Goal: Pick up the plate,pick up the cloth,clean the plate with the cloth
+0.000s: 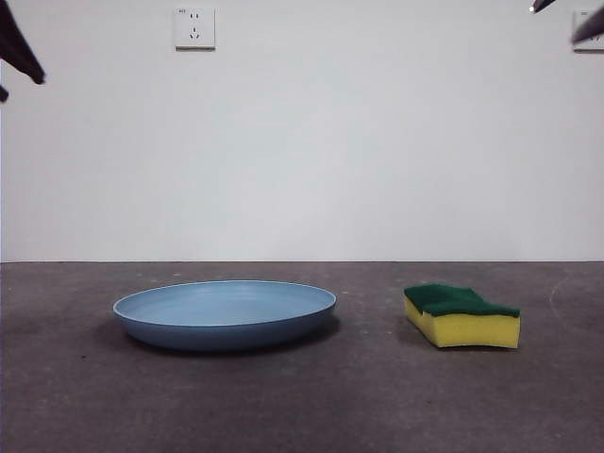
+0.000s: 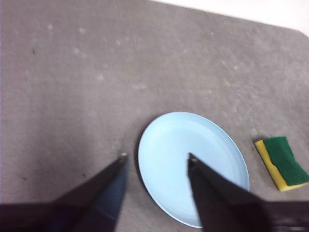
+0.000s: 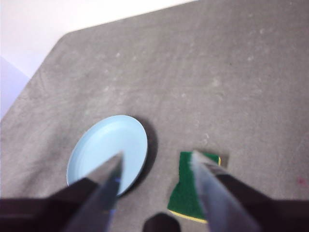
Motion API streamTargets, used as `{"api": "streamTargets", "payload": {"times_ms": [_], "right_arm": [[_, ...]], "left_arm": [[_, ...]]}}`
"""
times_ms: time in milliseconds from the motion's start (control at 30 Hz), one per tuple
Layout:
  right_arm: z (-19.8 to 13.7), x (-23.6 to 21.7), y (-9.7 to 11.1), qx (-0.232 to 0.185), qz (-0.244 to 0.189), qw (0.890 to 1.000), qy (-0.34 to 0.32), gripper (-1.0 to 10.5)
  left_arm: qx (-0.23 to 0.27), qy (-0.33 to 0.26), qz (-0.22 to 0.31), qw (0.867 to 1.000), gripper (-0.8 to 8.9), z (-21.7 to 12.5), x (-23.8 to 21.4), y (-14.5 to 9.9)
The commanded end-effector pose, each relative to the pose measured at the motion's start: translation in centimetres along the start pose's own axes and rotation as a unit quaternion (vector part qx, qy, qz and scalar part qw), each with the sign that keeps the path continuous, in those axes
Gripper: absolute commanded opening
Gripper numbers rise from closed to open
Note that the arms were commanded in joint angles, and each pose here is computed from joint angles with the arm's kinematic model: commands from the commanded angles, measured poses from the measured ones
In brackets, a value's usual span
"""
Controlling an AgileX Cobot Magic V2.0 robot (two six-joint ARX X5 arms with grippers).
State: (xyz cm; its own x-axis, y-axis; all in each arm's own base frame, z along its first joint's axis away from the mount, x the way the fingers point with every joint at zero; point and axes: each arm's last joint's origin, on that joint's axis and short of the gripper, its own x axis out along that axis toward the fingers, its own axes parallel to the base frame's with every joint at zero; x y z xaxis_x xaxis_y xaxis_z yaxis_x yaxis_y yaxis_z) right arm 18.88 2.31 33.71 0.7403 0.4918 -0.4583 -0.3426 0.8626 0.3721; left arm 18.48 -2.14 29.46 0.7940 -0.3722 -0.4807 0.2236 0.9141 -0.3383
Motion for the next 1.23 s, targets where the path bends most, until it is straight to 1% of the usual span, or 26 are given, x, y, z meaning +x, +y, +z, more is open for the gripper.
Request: {"api": "streamTargets", "payload": {"times_ms": [33,200,267,367,433,500,600,767,900,1000,1233], "right_arm": [[0.0,0.0,0.0,-0.005,0.001,1.0,0.002,5.1],[0.0,0.0,0.1,-0.005,0.001,1.0,0.002,5.0],[0.0,0.0,0.1,-0.005,0.001,1.0,0.002,5.0],[0.0,0.0,0.1,-0.003,0.001,1.0,0.003,5.0],[-0.1,0.0,0.1,-0.002,0.001,1.0,0.005,5.0],[-0.2,0.0,0.0,0.001,0.0,1.0,0.011,5.0],[-0.4,0.0,0.0,0.007,-0.003,1.0,0.024,5.0],[-0.6,0.0,0.0,0.011,-0.004,0.999,0.032,5.0],[-0.6,0.0,0.0,0.011,-0.004,0.999,0.032,5.0],[-0.6,0.0,0.0,0.012,-0.005,0.999,0.033,5.0],[-0.7,0.0,-0.1,0.014,-0.007,0.999,0.037,5.0]], "left_arm": [[-0.009,0.016,-0.015,1.0,4.49,-0.1,0.6,0.1],[-0.013,0.04,-0.016,0.999,4.49,0.0,2.1,0.6],[-0.004,0.053,-0.015,0.998,4.48,0.7,2.8,0.5],[0.02,0.087,-0.016,0.996,4.39,2.4,4.5,0.1],[0.04,0.117,-0.008,0.992,4.39,3.3,5.9,-0.3],[0.056,0.158,-0.001,0.986,4.39,4.0,7.6,-0.6],[0.066,0.209,0.001,0.976,4.39,4.2,10.2,-0.8],[0.075,0.246,0.02,0.966,4.39,2.9,14.4,-0.6],[0.074,0.272,0.023,0.959,4.39,1.4,17.2,0.0],[0.073,0.29,0.034,0.954,4.39,0.3,18.7,0.6],[0.065,0.319,0.038,0.945,4.38,-1.8,21.6,1.8]]}}
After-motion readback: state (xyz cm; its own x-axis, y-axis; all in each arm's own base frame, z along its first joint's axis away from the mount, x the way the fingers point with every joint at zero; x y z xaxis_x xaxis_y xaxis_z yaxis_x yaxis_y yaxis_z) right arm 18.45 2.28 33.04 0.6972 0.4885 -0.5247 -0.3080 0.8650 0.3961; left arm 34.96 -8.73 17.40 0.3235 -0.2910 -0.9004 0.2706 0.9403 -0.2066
